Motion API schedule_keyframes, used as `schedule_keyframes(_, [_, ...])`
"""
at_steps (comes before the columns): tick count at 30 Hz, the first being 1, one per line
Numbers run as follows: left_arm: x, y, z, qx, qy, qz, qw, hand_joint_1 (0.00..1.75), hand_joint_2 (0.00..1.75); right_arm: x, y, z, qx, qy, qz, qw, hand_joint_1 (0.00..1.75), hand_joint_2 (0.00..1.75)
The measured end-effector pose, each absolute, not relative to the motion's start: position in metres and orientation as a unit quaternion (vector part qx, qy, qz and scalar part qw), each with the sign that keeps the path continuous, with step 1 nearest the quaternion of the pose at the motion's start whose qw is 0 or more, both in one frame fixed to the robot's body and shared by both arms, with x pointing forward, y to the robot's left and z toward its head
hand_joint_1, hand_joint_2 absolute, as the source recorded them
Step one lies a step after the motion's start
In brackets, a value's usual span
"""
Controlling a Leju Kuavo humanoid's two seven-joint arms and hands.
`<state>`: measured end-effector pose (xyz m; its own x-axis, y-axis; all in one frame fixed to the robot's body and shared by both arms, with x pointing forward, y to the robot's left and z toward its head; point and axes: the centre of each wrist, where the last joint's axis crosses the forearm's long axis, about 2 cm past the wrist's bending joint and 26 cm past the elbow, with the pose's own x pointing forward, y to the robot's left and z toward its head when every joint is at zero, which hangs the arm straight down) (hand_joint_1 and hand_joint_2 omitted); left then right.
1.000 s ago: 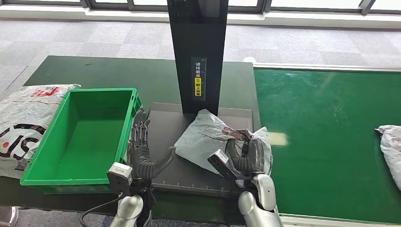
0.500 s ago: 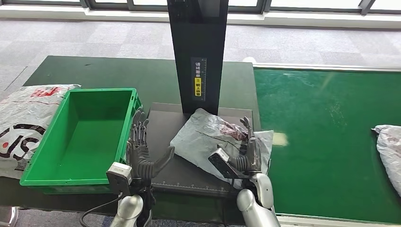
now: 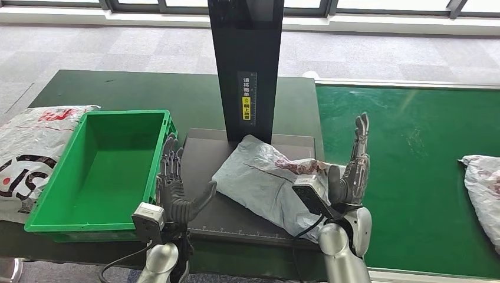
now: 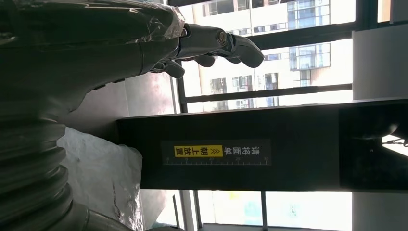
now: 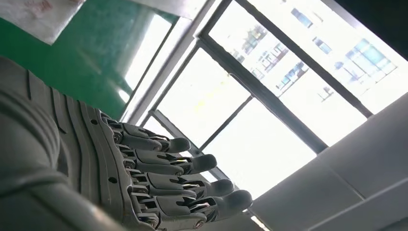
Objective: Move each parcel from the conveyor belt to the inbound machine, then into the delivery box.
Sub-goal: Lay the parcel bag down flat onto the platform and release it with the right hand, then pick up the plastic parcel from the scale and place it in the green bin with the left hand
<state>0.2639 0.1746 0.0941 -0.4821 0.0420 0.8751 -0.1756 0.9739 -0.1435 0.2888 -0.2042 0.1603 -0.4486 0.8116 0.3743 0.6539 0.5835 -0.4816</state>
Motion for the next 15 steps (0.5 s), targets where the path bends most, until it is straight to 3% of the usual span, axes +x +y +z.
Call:
schedule_keyframes(11, [0.263,0.172,0.088,0.047,-0.850,0.072,0.520,0.00,1.75,0.273,-0.229,0.200,-0.458,-0.860,0.047,0.221,0.00,0.00])
schedule_keyframes(15, [0.262,0.170,0.080,0.049,-0.842,0.053,0.534,0.00,1.75,0.268,-0.234,0.208,-0.462,-0.863,0.033,0.203,0.00,1.75])
